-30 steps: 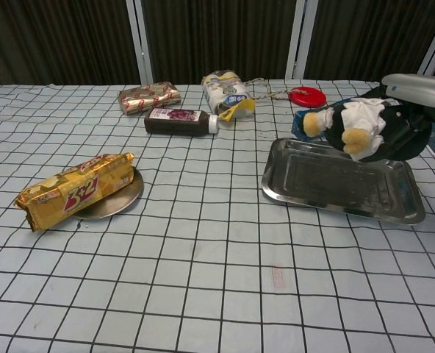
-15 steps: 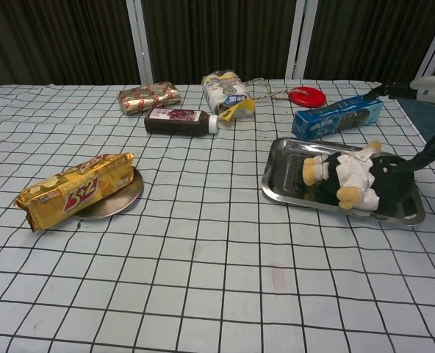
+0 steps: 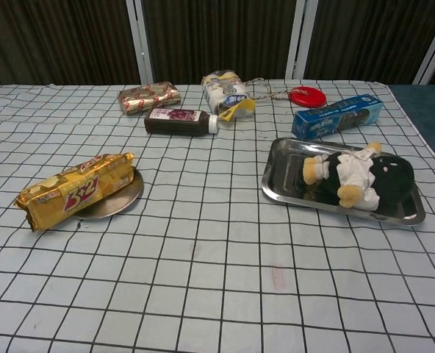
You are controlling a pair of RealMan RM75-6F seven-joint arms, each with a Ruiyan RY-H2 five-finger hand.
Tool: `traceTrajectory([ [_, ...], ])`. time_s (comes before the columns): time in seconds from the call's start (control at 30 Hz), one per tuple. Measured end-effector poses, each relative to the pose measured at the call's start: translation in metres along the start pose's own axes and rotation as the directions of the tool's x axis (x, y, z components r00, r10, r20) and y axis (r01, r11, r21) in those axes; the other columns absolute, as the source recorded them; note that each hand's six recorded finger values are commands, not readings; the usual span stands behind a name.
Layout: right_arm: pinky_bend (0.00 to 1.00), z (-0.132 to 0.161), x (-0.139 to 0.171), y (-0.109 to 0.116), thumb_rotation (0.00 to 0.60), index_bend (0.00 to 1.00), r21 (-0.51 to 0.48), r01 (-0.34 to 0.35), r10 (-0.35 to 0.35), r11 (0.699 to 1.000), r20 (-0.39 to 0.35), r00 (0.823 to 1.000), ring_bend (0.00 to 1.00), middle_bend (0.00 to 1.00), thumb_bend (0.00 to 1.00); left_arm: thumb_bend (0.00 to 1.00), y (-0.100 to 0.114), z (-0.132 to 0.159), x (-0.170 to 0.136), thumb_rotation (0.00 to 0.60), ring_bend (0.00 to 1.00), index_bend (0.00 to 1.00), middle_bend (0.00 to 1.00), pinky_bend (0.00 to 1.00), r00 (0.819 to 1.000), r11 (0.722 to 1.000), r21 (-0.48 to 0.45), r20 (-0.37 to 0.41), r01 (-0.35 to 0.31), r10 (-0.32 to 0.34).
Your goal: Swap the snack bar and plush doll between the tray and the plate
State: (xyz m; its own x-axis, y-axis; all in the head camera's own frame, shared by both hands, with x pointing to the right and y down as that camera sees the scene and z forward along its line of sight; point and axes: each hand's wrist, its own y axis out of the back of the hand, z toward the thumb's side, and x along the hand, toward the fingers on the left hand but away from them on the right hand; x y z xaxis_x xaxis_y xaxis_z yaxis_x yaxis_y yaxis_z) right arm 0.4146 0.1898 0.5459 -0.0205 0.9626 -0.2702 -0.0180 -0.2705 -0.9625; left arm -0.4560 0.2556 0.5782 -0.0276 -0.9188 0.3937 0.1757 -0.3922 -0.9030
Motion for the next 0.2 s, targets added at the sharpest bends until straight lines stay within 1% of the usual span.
traceTrajectory([
  [0.1, 0.00, -0.027, 0.013, 0.004, 0.600, 0.00, -0.014, 0.069, -0.068, 0.998, 0.080, 0.994, 0.00, 0.00, 0.07, 0.48, 0.003, 0.001, -0.002, 0.600, 0.16, 0.21, 0.20, 0.24, 1.000, 1.000, -0.001, 0.008, -0.007, 0.007],
  [0.2, 0.00, -0.037, 0.012, 0.003, 0.600, 0.00, -0.050, 0.103, -0.098, 0.993, 0.101, 0.990, 0.00, 0.00, 0.07, 0.48, 0.004, 0.001, -0.002, 0.600, 0.16, 0.22, 0.21, 0.24, 1.000, 1.000, -0.002, 0.011, -0.011, 0.011],
])
